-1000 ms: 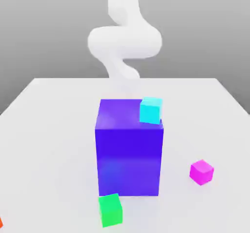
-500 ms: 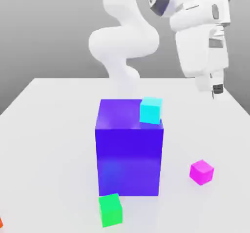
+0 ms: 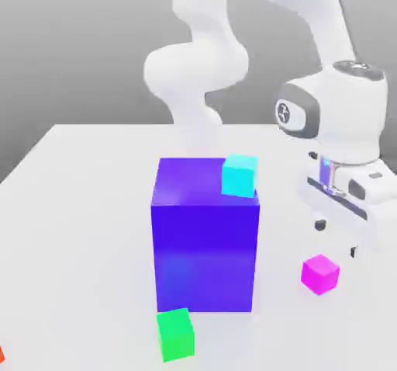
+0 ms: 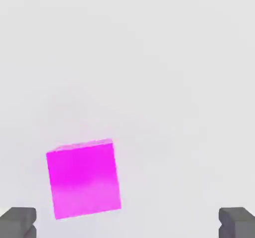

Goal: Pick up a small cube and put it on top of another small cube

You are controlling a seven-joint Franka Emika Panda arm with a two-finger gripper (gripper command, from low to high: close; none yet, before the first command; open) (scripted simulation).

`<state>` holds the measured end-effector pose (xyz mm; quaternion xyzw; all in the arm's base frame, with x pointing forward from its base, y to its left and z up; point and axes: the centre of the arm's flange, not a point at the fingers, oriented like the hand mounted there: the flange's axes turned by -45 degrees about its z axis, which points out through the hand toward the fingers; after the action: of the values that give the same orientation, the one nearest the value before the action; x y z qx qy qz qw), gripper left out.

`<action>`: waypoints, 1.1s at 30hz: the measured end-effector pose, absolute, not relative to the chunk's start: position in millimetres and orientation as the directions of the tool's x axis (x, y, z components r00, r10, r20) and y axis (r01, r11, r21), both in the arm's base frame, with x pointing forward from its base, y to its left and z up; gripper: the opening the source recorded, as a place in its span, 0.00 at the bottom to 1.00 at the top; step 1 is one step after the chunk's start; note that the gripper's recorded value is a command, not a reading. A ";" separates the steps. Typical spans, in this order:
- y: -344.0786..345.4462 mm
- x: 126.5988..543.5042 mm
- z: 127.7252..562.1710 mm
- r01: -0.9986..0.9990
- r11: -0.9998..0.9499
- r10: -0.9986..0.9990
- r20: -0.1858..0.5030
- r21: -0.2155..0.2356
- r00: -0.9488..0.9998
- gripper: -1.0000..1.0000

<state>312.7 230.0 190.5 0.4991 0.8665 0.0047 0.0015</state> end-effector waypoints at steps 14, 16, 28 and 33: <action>228.5 310.2 136.0 0.854 0.520 0.854 -0.002 -0.001 -0.520 0.00; 228.9 311.0 153.1 0.854 0.520 0.854 -0.003 0.000 -0.520 0.00; 228.1 370.8 257.9 0.616 0.783 0.622 -0.091 0.086 -0.778 0.00; 207.1 409.9 304.7 0.439 0.894 0.449 -0.184 0.094 -0.874 0.00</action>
<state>409.9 207.1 304.7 0.2293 0.9678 0.0248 0.1010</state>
